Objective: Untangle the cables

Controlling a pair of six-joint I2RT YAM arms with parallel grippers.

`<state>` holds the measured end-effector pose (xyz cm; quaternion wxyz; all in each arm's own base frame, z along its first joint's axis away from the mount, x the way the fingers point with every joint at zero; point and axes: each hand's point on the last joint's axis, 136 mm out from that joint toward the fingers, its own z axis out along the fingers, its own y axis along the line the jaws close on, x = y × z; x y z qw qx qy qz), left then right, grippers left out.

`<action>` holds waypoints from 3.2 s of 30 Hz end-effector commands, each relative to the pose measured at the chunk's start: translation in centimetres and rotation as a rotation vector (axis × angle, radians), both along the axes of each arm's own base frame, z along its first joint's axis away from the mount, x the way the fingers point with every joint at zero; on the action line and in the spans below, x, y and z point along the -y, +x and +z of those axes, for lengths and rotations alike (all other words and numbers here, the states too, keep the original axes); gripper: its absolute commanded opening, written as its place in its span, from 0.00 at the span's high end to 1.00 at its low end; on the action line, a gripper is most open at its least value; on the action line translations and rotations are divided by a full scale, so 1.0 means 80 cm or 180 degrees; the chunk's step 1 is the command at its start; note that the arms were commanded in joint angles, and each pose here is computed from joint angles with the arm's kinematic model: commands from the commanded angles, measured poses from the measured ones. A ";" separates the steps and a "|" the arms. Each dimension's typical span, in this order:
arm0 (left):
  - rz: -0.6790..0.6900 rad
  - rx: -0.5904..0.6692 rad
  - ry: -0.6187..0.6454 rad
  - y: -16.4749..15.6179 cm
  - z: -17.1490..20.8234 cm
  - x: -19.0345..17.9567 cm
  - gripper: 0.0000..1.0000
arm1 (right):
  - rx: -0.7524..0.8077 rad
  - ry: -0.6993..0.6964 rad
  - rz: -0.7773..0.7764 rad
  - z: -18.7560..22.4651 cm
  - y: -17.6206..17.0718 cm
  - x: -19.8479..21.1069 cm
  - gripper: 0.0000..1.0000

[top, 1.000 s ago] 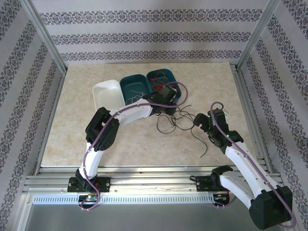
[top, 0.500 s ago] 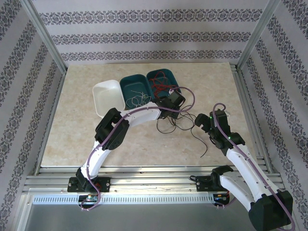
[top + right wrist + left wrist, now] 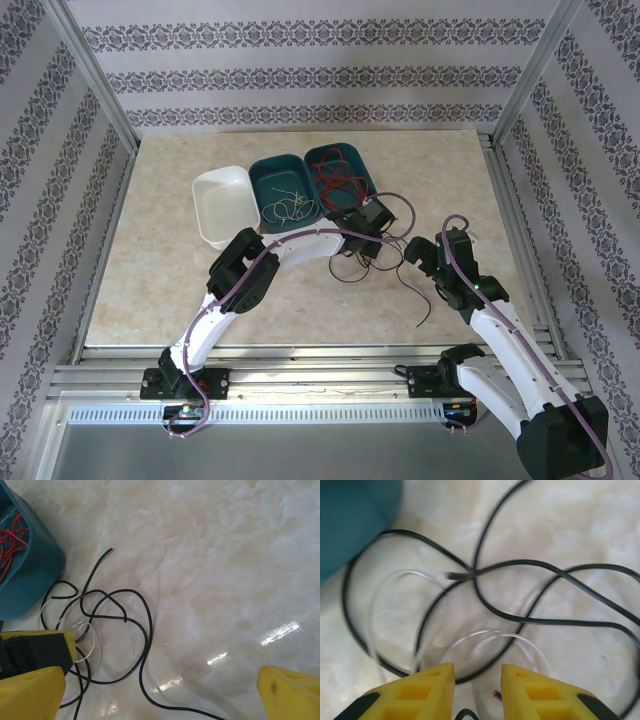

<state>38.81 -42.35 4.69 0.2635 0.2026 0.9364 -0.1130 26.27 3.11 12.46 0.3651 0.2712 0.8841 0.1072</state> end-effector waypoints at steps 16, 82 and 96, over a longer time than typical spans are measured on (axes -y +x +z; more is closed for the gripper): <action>0.0311 0.0472 0.0140 0.010 0.067 -0.022 0.61 | -0.0054 0.0043 0.0024 -0.007 0.006 -0.003 0.02; -0.0043 0.0468 -0.0956 -0.005 0.189 -0.016 1.00 | 0.0040 0.0241 0.0406 -0.011 0.017 -0.038 0.02; -0.0432 0.0707 -0.1614 -0.040 0.306 -0.011 1.00 | -0.0005 0.0165 0.0397 -0.010 0.020 -0.039 0.02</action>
